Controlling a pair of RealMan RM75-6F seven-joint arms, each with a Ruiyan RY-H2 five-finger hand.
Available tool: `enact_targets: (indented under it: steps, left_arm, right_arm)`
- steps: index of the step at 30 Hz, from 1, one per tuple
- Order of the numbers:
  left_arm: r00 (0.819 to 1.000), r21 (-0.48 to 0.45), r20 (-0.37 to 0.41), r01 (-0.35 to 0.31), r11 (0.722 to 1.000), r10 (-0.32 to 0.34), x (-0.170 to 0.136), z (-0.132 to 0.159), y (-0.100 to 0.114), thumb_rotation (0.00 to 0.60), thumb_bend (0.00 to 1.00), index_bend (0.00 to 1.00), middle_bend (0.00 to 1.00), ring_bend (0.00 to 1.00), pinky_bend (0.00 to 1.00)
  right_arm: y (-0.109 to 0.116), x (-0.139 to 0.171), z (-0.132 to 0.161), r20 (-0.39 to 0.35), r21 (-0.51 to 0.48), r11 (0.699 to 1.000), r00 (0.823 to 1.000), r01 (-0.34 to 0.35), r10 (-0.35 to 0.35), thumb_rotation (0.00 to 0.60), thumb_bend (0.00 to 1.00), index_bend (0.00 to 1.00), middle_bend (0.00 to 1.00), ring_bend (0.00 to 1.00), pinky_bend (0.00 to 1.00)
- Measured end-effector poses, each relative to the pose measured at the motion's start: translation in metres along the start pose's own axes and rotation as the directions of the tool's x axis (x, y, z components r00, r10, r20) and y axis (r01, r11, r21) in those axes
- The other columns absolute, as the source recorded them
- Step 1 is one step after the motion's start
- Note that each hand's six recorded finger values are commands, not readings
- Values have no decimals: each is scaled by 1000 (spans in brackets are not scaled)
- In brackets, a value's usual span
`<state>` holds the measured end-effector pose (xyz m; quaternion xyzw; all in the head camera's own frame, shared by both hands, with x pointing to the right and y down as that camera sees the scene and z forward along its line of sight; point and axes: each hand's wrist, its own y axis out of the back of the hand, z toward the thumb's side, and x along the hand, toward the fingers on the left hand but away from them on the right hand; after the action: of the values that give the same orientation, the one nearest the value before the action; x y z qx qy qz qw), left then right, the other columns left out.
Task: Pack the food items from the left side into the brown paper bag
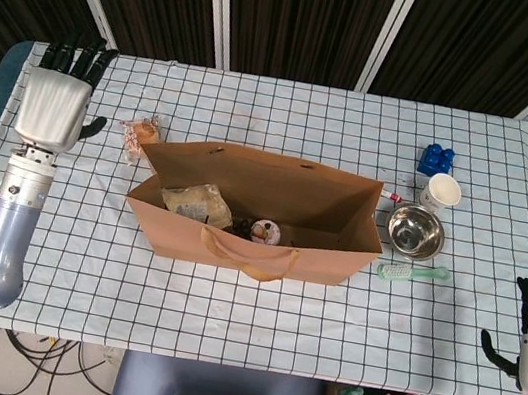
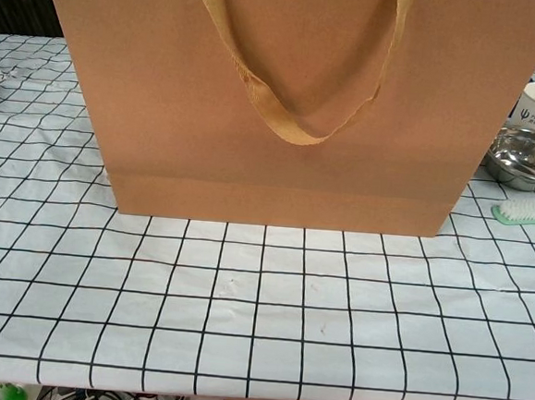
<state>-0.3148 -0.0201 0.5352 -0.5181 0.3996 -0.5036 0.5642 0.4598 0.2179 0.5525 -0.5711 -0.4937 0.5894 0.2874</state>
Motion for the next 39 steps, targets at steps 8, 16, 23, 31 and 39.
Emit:
enact_targets:
  steps: [8,16,23,31,39]
  left_arm:
    - [988,-12,-50,146,989,-147,7,-15,-70,600,58,145,108,0,93]
    - [942,-103,-22,330,938,-334,16,3,-119,600,46,119,63,0,33]
    - [911,-145,-52,398,906,-408,28,6,-146,600,46,114,50,0,33]
    - [886,-190,-74,438,879,-457,39,6,-173,600,46,109,44,0,33]
    - [862,-274,-79,465,842,-501,42,5,-195,600,46,108,44,0,35]
  right_arm:
    - [2,2,0,0,0,1000,1000,8,-8,600,273,28,54,156,281]
    - [1,2,0,-4,8,1000,1000,3,-3,600,272,28,54,156,281]
    - [2,2,0,-3,7,1000,1000,5,-5,600,273,29,54,156,281]
    - [2,4,-1,-1,9,1000,1000,5,-5,600,273,30,54,156,281]
    - [3,4,-1,0,7,1000,1000,11,-11,600,273,31,57,160,281]
